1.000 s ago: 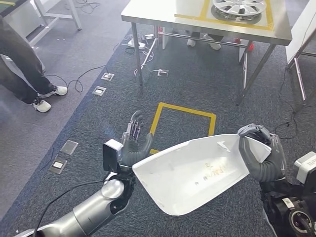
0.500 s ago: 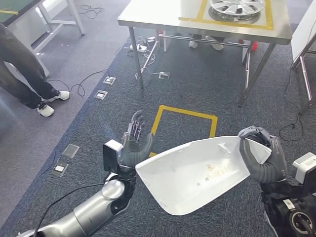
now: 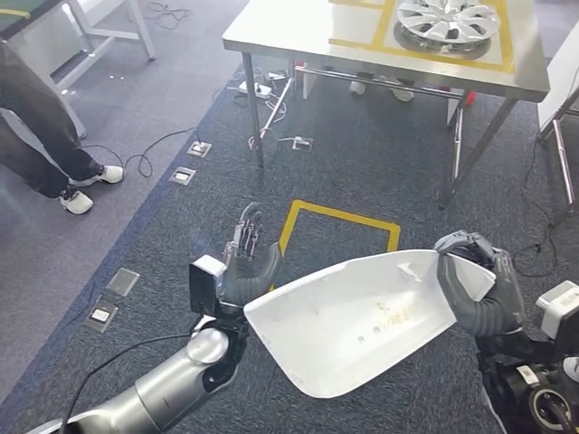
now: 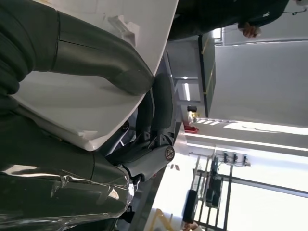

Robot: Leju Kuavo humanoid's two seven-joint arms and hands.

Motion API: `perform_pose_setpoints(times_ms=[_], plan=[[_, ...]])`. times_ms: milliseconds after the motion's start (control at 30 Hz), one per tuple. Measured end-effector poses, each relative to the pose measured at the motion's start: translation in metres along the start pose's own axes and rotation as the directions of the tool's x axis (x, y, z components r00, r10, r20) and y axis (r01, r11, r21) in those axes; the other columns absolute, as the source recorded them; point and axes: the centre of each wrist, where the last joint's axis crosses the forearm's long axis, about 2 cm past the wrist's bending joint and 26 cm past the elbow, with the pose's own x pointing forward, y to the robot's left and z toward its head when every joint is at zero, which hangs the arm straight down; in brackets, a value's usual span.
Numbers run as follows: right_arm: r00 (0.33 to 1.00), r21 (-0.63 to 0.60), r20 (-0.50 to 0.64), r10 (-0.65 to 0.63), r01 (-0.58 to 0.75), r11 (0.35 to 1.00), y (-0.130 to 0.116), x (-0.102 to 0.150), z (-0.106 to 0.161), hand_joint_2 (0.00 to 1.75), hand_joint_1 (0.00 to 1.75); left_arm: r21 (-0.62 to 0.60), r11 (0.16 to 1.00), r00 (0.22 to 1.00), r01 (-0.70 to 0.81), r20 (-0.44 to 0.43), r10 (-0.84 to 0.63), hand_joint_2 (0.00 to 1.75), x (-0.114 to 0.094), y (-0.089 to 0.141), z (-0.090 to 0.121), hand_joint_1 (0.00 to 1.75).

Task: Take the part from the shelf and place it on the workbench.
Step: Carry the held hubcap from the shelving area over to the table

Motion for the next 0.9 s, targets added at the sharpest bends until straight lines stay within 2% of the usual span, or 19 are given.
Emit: perform_pose_setpoints(times_ms=[900], plan=[[1.0,0.004,-0.008,-0.007,0.007,1.0,0.0015,-0.0021,0.0006,1.75,1.75,0.003,1.0,1.0,0.013,-0.018,-0.013,1.75,-0.0025,0.0012,0.0053,0.0]])
